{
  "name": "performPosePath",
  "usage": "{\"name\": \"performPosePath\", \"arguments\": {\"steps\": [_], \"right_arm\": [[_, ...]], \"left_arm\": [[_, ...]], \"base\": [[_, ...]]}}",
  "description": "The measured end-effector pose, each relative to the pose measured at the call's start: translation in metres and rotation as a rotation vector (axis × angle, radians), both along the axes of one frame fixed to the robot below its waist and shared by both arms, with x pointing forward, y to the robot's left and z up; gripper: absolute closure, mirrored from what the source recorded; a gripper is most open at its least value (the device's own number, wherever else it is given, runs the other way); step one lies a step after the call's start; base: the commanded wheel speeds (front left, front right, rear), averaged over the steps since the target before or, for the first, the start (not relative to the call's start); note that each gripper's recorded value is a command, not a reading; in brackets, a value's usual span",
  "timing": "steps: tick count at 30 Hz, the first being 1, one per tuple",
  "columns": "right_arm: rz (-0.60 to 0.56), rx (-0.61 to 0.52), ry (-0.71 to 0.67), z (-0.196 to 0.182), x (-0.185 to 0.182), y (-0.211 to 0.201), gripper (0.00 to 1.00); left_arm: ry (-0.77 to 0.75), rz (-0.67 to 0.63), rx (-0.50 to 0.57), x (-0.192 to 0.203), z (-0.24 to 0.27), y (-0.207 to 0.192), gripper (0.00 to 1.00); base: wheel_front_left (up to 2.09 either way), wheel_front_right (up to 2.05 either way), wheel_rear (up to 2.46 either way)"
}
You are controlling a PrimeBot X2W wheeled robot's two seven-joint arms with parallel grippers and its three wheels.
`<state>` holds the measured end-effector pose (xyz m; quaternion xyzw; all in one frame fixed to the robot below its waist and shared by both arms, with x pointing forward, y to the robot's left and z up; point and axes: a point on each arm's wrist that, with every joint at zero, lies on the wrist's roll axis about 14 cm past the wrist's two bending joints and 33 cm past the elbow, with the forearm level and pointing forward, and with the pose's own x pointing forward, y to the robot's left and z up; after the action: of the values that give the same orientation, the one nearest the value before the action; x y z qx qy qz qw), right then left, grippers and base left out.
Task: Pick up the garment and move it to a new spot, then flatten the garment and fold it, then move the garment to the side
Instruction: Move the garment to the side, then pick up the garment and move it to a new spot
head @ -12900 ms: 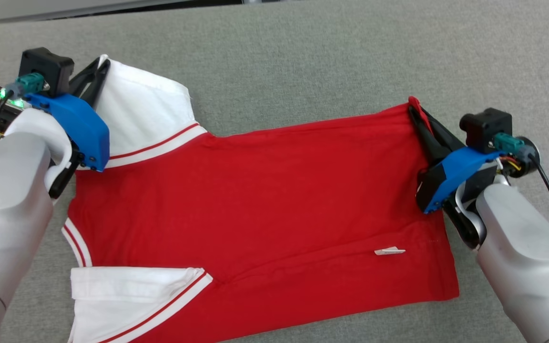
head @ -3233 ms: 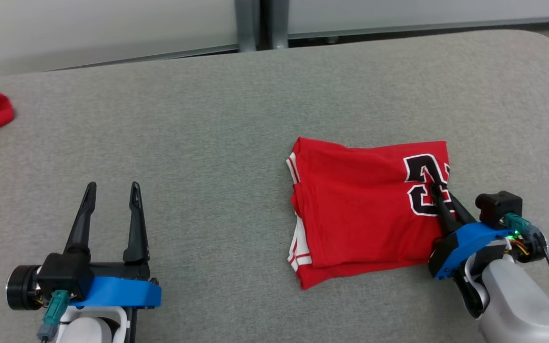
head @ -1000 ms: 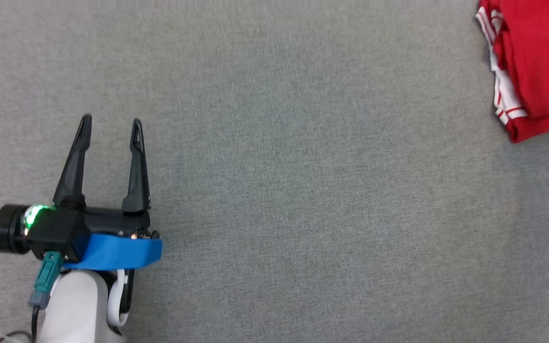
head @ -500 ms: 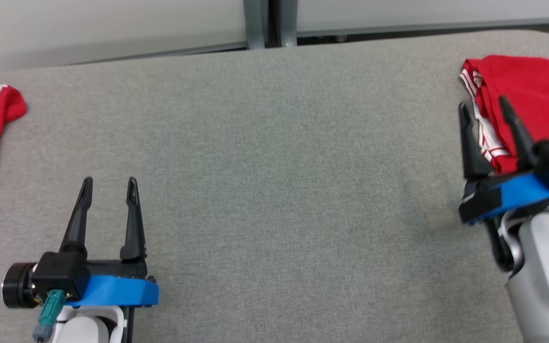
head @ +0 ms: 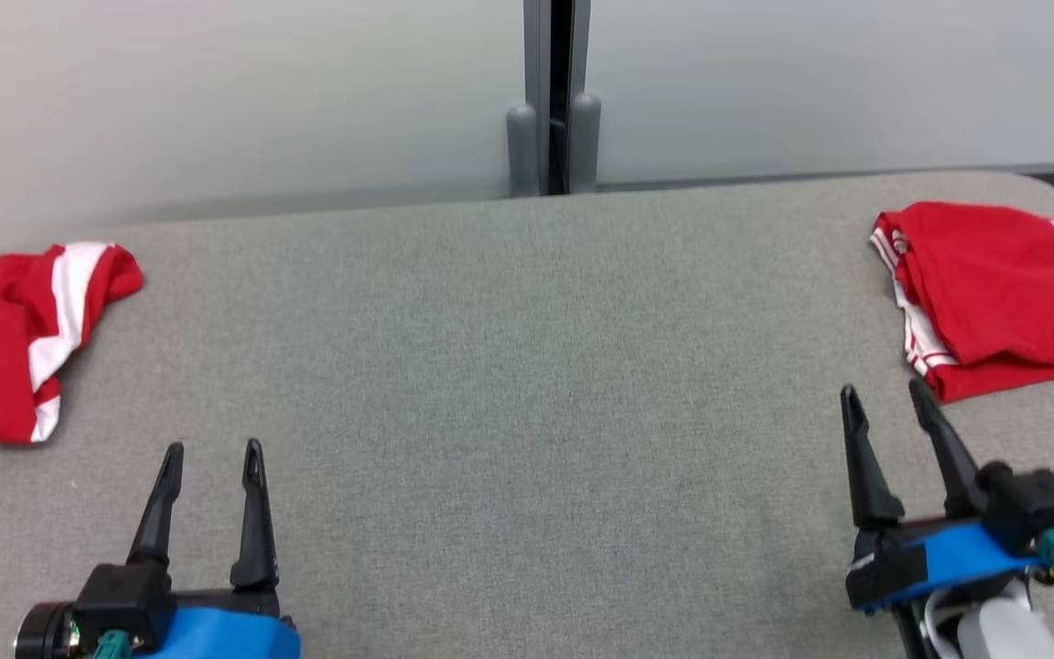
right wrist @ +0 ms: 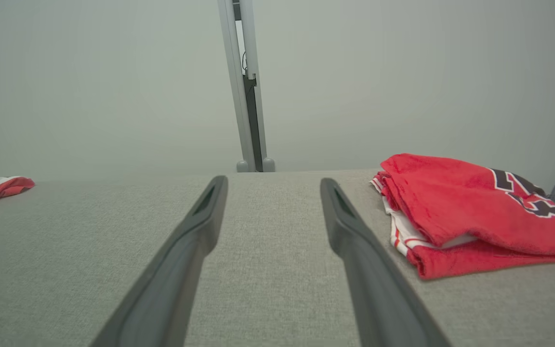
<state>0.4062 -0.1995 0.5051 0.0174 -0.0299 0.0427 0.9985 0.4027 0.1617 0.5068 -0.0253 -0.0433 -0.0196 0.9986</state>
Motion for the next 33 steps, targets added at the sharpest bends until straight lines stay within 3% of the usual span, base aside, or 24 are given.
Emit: {"name": "performPosePath", "arguments": {"steps": [10, 33], "right_arm": [[-0.016, 0.046, 0.002, -0.004, -0.039, 0.011, 0.00], [0.055, 0.062, 0.007, -0.006, -0.035, 0.038, 0.00]], "left_arm": [[-0.010, 0.007, -0.007, -0.025, 0.005, 0.003, 0.00], [-0.007, 0.076, -0.011, -0.036, 0.004, 0.024, 0.00]], "base": [[0.00, 0.00, 0.00], [0.00, 0.00, 0.00]]}}
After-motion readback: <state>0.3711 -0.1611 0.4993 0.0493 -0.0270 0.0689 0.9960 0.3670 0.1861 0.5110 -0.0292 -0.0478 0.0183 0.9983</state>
